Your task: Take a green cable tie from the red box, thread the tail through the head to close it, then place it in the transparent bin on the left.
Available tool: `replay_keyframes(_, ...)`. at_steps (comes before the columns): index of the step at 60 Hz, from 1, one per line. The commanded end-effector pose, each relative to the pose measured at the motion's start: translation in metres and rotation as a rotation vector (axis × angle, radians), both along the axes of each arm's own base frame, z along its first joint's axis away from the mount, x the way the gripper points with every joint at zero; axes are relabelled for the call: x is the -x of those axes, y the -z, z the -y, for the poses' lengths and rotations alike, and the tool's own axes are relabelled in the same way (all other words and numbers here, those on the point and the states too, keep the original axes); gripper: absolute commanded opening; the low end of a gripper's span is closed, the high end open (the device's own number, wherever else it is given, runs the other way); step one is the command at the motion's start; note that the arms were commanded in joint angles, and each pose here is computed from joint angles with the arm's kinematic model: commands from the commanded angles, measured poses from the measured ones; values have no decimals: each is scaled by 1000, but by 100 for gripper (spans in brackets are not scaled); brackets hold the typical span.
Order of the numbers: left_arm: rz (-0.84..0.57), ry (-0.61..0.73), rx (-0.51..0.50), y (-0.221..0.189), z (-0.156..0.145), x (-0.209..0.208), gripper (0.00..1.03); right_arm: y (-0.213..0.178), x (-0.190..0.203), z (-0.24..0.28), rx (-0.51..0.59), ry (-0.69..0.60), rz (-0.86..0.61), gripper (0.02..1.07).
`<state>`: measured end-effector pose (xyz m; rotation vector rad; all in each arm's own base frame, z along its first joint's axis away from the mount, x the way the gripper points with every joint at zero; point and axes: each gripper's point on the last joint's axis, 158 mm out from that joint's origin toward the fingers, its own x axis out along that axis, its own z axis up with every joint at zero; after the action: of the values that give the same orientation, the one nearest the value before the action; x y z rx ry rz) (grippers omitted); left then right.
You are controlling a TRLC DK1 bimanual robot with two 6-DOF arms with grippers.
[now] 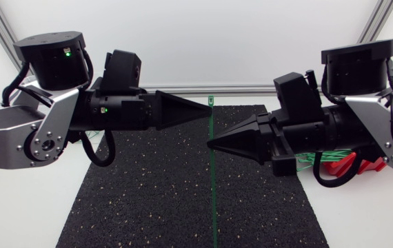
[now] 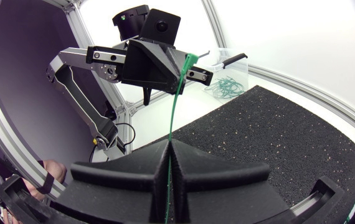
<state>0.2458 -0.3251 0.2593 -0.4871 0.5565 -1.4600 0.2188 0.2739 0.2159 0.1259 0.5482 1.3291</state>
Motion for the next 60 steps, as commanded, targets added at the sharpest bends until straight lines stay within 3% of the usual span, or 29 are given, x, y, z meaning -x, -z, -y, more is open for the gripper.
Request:
replay_keyframes(1,-37,7,-8,10,3,2,4,10,3,0,2,0,-35,8)
replay_keyframes(50,-66,-12,-3,6,1,-2,4,6,0,4,-7,9,-38,8)
replay_keyframes(52,-66,-15,-3,6,0,-3,4,5,-3,7,-8,20,-37,16)
replay_keyframes(55,-70,-21,-3,6,-1,-4,4,3,-5,10,-8,32,-37,41)
replay_keyframes(58,-75,-31,-2,4,-3,-7,4,3,-7,13,0,43,-42,73)
replay_keyframes(60,-82,-40,-2,4,-6,-10,4,3,-7,15,7,46,-43,86)
